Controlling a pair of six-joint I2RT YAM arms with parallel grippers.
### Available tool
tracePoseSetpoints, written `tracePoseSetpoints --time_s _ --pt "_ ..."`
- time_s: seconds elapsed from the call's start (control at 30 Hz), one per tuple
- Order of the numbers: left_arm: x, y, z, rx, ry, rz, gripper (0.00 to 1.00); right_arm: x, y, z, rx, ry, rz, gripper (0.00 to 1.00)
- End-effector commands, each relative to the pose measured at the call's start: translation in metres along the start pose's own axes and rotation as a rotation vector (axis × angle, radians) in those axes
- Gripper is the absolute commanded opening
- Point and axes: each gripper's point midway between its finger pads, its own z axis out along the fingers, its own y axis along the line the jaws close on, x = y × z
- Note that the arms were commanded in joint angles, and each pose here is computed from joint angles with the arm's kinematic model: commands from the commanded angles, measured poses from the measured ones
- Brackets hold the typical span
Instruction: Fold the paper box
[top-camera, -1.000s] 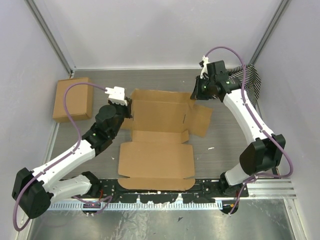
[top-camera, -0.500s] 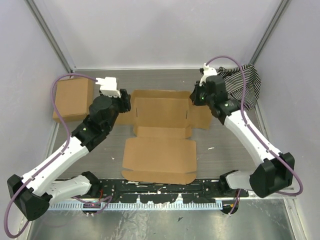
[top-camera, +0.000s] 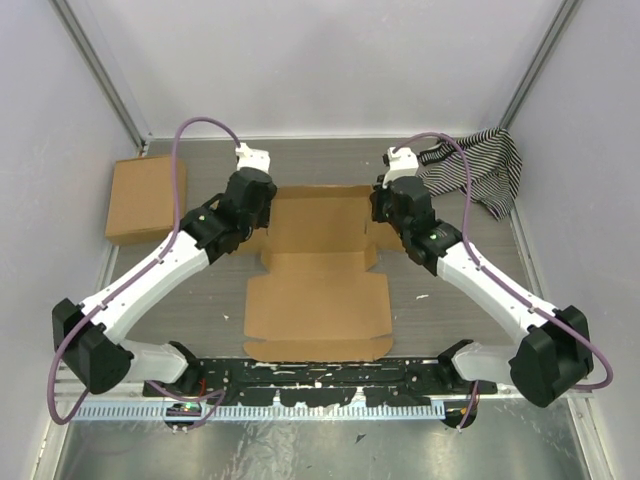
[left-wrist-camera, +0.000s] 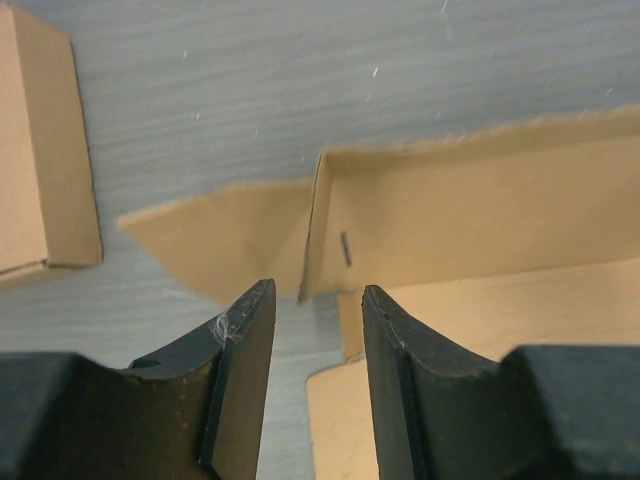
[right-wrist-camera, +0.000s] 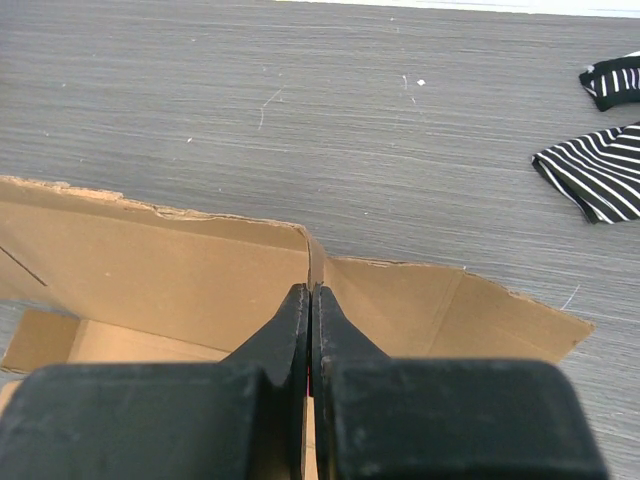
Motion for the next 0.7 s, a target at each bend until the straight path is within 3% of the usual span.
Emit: tracePoseSetpoints --time_s 0.0,0.43,0.67 --pt "0.009 0.015 -0.010 -0.067 0.055 0.000 0.47 -0.031 0.001 -0.009 0.010 -0.121 0.040 0.01" --pt "-0.011 0.016 -0.007 -0.100 0.033 0.021 0.45 -0.017 0.000 -0.021 -0.009 -0.081 0.037 0.01" --pt "-0.006 0.006 0.010 -0.099 0.070 0.055 0.37 -0.008 0.000 -0.023 -0.018 -0.061 0.034 0.01"
